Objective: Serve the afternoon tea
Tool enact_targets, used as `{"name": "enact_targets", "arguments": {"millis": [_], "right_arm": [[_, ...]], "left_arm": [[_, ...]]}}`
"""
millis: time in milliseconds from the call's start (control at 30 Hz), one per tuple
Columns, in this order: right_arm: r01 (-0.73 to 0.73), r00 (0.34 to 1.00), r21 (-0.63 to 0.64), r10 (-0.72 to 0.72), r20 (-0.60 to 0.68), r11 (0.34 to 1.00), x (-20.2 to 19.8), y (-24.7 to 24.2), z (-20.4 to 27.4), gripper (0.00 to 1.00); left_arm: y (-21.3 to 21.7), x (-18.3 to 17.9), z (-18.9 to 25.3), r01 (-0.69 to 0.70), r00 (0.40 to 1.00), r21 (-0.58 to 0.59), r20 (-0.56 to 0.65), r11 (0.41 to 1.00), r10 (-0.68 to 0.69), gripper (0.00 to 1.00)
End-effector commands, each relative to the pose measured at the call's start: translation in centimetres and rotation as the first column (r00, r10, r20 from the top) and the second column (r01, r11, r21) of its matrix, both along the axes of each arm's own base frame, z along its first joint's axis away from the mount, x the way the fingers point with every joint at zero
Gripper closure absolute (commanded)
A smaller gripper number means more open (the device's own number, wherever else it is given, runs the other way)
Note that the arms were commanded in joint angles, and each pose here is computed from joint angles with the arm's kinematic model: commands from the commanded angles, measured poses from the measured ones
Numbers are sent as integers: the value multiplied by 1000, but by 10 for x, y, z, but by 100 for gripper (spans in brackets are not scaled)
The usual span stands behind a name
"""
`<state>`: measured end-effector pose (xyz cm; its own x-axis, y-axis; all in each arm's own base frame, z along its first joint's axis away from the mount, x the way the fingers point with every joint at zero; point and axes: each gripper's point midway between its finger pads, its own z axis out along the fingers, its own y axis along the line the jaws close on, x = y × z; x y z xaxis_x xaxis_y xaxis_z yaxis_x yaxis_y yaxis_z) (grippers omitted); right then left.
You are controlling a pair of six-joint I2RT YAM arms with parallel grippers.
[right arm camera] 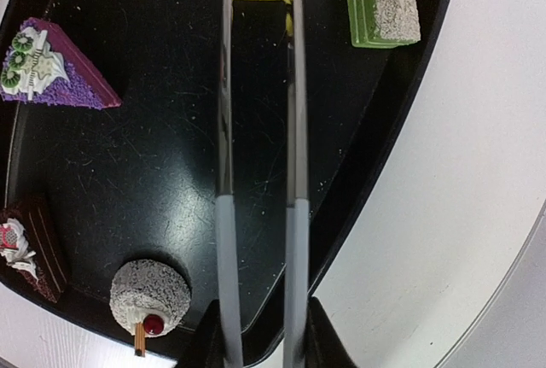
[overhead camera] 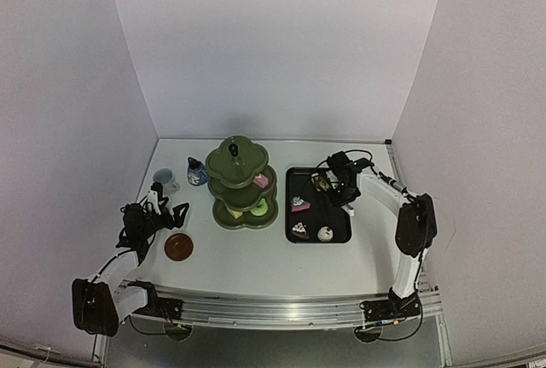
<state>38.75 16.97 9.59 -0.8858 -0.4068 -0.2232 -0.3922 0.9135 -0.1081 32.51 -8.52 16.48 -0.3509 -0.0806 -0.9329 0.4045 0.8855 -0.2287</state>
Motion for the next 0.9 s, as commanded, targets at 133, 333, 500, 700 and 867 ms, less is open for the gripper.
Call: {"name": "enact_targets", "arguments": {"millis": [133, 333, 500, 700, 867], "right_arm": [[-19, 995, 119, 7, 98, 993, 4, 20, 53, 100], [-33, 979, 172, -3, 206, 984, -28, 41, 119, 100], [-32, 983, 100, 14, 182, 994, -75, 46, 142, 100], [-60, 991, 89, 49, 124, 994, -133, 52, 166, 100], [-175, 984, 151, 177, 0, 973, -197, 75, 175, 100]], "left_arm": [[4, 6, 20, -34, 998, -16, 45, 999, 35, 0], [16, 12, 25, -125, 992, -113, 1, 986, 125, 0], [27, 12, 13, -203, 978, -173, -75, 964, 193, 0], [38, 10, -1, -257, 963, -196, -137, 946, 233, 0], [40, 11, -1, -254, 963, -196, -145, 947, 229, 0]]}}
